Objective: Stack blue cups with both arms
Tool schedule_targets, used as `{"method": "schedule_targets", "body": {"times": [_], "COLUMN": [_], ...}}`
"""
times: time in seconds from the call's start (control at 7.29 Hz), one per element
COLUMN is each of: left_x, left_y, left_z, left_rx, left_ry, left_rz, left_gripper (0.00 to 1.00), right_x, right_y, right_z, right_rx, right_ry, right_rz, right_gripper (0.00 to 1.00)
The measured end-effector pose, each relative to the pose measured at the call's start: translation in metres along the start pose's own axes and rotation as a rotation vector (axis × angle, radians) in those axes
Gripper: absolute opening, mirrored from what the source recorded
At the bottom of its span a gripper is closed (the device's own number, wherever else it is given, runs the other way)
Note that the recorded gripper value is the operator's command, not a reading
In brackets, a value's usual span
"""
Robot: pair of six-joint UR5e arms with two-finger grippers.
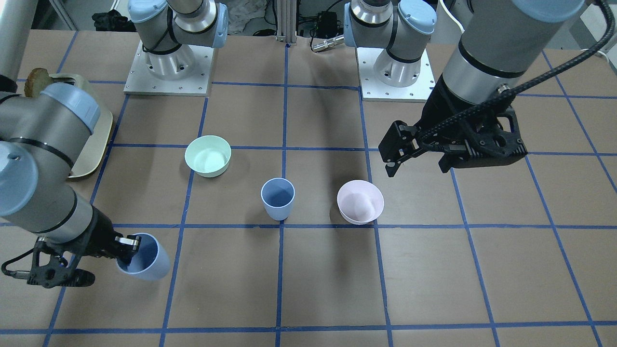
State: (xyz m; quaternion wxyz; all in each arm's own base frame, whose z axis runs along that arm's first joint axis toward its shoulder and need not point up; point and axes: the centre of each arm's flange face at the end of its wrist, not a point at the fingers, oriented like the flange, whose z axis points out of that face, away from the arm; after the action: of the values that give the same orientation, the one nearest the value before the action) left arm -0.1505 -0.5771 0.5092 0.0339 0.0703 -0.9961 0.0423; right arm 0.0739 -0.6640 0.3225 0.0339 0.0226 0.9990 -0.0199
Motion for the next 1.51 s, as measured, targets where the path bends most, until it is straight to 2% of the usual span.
{"method": "schedule_targets", "body": {"times": [0.41, 0.82, 1.1, 1.24, 1.51], "left_x": [-0.011, -0.013, -0.014, -0.015, -0.018], "left_y": [0.015, 0.019, 0.019, 0.019, 0.018], "left_z": [0.003, 0.001, 0.001, 0.000, 0.000], "left_rx": [0.018, 0.020, 0.021, 0.021, 0.017], "left_ry": [-0.006, -0.005, -0.008, -0.019, -0.046], "left_rz": [-0.010, -0.013, 0.006, 0.054, 0.120], "left_gripper": [1.00, 1.00, 1.00, 1.00, 1.00], "right_x": [-0.122, -0.229, -0.250, -0.248, -0.243], "right_y": [0.053, 0.124, 0.160, 0.173, 0.183], "right_z": [-0.043, -0.049, -0.036, -0.031, -0.026], "right_rx": [0.020, 0.001, -0.034, -0.044, -0.051], "right_ry": [0.000, -0.004, 0.010, 0.015, 0.019], "right_rz": [0.039, 0.094, 0.080, 0.076, 0.075], "right_gripper": [0.01, 0.01, 0.02, 0.02, 0.02]}}
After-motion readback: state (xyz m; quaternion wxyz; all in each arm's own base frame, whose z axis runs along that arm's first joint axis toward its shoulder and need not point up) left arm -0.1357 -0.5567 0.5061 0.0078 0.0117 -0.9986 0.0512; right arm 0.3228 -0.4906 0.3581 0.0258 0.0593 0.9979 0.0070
